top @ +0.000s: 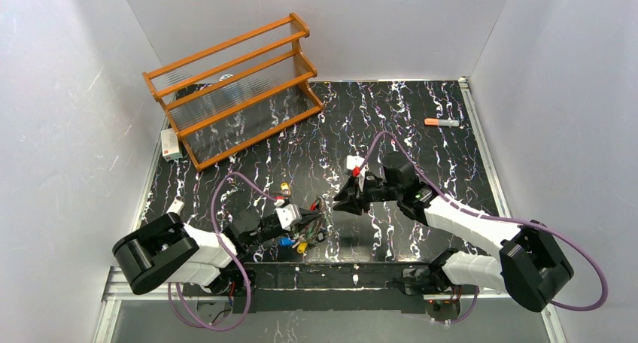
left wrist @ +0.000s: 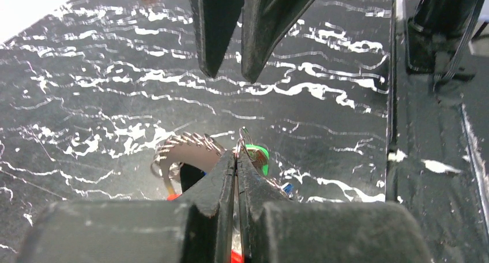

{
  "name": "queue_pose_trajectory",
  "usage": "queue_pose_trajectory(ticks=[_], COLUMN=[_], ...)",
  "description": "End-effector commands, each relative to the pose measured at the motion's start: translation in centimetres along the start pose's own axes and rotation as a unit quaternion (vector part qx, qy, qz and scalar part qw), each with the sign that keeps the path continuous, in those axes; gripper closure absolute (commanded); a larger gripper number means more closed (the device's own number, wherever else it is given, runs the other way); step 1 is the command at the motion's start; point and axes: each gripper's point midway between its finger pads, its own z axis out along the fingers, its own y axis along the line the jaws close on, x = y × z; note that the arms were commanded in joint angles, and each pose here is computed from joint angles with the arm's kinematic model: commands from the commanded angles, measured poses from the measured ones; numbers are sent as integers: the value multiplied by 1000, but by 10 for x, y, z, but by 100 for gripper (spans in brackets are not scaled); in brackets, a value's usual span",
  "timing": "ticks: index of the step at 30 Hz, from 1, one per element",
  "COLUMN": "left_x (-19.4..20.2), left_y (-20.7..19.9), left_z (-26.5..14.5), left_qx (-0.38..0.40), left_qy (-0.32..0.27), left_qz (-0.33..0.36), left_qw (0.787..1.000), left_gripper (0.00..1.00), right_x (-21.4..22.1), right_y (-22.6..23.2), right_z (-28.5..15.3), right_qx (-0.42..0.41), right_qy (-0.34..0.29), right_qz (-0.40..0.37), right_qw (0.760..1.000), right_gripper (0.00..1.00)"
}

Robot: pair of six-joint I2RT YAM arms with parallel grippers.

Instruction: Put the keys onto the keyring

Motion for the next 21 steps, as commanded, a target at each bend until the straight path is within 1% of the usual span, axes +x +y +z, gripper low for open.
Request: queue_pose_trajectory(ticks=[1, 5, 6, 8, 10, 17, 18, 21], left_x=[-52, -56, -55, -54, -53, -54, -54, -54], left_y=[8, 8, 8, 9, 9, 8, 8, 8], left_z=[0, 0, -1, -1, -1, -1, -1, -1], left_qx=[-19, -21, -22, -23, -23, -22, -21, -21], left_qy=[-106, -112, -111, -110, -109, -110, -110, -110], left_qz=[10, 10, 10, 9, 8, 7, 7, 8], left_qw=[994, 993, 994, 994, 994, 994, 994, 994], left_gripper=[100, 100, 100, 100, 100, 100, 100, 100], right_x=[-33, -31, -31, -31, -29, -26, -24, -23], right_y=[20, 24, 26, 25, 22, 20, 19, 18], right_z=[0, 5, 6, 8, 9, 15, 16, 17], right_qx=[-68, -94, -105, -107, -103, -109, -110, -110], right_qy=[-69, -65, -67, -67, -65, -62, -60, -58], right_qz=[-27, -17, -13, -11, -8, 0, 3, 4], right_qw=[995, 993, 992, 992, 993, 992, 992, 992], right_gripper=[63, 63, 65, 69, 70, 72, 74, 87])
